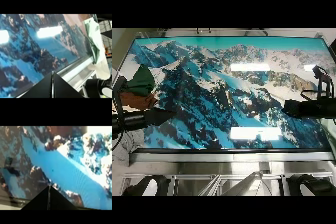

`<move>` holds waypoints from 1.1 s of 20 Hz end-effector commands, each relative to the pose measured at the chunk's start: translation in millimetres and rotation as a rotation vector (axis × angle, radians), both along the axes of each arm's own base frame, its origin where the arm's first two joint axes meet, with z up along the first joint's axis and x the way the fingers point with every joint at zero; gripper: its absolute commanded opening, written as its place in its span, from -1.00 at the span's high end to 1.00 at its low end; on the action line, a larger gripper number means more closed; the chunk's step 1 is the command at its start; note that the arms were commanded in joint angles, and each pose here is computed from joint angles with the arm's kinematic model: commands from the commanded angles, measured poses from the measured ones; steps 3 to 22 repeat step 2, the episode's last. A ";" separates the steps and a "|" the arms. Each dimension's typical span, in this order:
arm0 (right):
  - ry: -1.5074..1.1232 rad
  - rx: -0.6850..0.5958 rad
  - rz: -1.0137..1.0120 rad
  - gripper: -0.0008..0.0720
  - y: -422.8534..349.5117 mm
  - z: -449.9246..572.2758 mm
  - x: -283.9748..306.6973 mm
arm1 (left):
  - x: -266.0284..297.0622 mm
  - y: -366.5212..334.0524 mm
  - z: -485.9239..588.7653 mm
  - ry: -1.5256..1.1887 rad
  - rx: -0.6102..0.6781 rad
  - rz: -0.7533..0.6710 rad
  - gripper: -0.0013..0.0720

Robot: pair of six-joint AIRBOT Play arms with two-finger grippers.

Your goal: Fold the shirts.

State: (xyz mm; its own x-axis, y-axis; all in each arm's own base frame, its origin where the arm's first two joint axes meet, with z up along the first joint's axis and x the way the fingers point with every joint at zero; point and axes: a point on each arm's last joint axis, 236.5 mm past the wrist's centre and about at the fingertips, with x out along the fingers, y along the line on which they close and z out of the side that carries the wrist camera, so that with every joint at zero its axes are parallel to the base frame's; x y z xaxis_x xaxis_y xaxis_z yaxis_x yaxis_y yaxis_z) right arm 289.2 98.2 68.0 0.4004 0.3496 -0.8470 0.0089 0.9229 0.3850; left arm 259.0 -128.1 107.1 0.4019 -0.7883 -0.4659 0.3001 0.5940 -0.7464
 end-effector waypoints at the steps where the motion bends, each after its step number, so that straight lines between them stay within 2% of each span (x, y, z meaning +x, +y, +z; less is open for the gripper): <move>1: 0.000 0.004 0.002 0.90 1.5 -0.1 -0.4 | -0.9 -0.2 -1.1 0.002 0.001 0.001 0.92; 22: 0.000 0.004 0.002 0.90 1.5 -0.1 -0.4 | -0.9 -0.2 -1.1 0.002 0.001 0.001 0.92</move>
